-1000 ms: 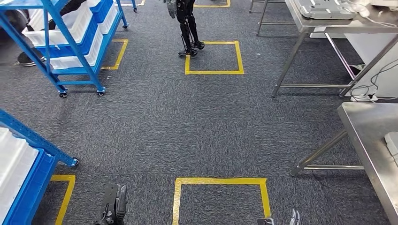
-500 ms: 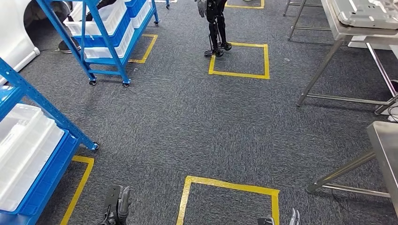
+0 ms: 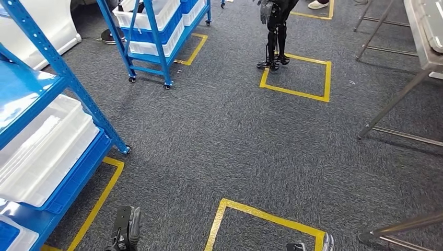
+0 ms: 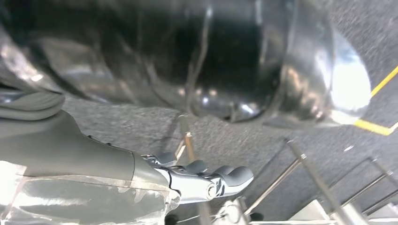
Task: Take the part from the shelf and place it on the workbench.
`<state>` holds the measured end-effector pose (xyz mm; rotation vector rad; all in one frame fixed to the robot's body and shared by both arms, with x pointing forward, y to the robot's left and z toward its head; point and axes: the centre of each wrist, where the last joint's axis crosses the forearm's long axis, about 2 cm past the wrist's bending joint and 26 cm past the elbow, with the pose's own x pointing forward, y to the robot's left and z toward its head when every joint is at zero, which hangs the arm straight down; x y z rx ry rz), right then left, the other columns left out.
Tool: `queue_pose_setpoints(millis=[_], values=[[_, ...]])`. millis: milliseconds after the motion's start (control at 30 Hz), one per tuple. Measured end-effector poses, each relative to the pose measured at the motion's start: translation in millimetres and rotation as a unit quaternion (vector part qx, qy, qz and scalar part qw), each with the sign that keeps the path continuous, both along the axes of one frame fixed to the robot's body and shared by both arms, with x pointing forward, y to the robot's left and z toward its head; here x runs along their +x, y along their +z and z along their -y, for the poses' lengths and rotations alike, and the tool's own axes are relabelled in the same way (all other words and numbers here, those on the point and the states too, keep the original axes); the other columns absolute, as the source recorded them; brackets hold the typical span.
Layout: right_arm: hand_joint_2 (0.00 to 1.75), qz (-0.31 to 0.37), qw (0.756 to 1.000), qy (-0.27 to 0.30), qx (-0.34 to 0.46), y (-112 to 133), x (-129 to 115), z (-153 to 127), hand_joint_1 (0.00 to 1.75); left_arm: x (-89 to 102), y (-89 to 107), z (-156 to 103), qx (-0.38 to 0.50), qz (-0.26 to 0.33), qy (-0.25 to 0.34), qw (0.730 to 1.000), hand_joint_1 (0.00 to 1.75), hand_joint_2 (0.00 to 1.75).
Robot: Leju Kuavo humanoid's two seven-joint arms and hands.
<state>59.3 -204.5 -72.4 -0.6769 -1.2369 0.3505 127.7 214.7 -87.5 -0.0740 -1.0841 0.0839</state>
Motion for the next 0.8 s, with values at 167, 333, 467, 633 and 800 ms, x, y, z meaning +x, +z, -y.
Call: queue_pose_setpoints(millis=[167, 333, 467, 633, 800], values=[[0.0, -0.001, 1.0, -0.001, 0.0, -0.4, -0.4, 0.1, 0.0, 0.1, 0.0, 0.0, 0.0, 0.0, 0.0, 1.0, 0.0, 0.0], [0.0, 0.001, 1.0, 0.0, 0.001, 0.2, 2.5, -0.6, 0.0, -0.9, -0.4, -1.1, 0.001, -0.001, 0.0, 1.0, 0.0, 0.0], [0.0, -0.001, 1.0, 0.0, 0.001, -0.3, 1.7, -0.7, 0.0, -1.5, -0.6, -1.0, 0.001, -0.002, 0.0, 1.0, 0.0, 0.0], [0.0, -0.001, 1.0, 0.0, 0.002, -0.5, 1.6, -0.8, 0.0, -0.1, -0.3, -1.9, 0.002, -0.001, 0.0, 1.0, 0.0, 0.0], [0.0, 0.0, 1.0, 0.0, 0.001, -0.4, 2.6, -0.2, 0.0, -1.4, -0.8, -2.9, 0.003, -0.001, 0.0, 1.0, 0.0, 0.0]])
